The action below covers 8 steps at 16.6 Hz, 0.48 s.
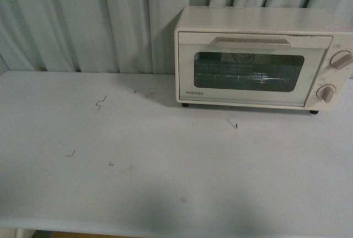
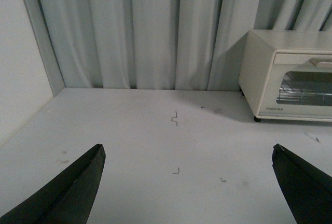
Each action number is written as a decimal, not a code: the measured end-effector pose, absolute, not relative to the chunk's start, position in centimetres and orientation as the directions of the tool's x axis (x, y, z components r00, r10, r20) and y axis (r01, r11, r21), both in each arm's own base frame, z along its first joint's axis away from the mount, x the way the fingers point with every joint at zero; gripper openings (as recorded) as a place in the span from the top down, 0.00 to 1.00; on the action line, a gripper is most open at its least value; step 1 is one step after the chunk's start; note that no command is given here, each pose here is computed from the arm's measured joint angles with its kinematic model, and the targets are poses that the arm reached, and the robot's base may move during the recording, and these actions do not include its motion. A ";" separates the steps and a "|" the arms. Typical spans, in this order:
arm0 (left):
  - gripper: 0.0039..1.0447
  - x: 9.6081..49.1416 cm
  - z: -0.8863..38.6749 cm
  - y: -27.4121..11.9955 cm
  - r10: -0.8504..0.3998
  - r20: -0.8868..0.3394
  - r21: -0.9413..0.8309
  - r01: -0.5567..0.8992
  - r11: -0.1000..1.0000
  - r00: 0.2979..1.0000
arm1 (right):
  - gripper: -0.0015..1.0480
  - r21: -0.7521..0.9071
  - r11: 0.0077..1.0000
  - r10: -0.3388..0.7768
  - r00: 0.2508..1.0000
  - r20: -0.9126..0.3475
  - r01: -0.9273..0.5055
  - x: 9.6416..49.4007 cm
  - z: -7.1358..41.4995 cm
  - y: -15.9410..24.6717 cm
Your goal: Open oven
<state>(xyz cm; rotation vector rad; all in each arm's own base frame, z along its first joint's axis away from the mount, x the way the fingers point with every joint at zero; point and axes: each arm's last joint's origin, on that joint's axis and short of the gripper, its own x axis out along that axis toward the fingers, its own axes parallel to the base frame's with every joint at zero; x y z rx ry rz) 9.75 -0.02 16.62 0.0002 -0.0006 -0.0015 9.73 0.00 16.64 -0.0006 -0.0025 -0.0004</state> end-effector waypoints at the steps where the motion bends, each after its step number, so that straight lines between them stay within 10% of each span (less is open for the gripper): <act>1: 0.06 9.7 16.6 0.0 -0.002 0.001 0.000 0.002 1.000 1.000 | 0.06 -0.001 1.000 0.000 1.000 0.002 0.000 9.7 16.6 0.0; 8: 0.06 9.7 16.6 0.0 -0.002 0.001 0.000 0.002 1.000 1.000 | 0.06 -0.001 1.000 0.000 1.000 0.002 0.000 9.7 16.6 0.0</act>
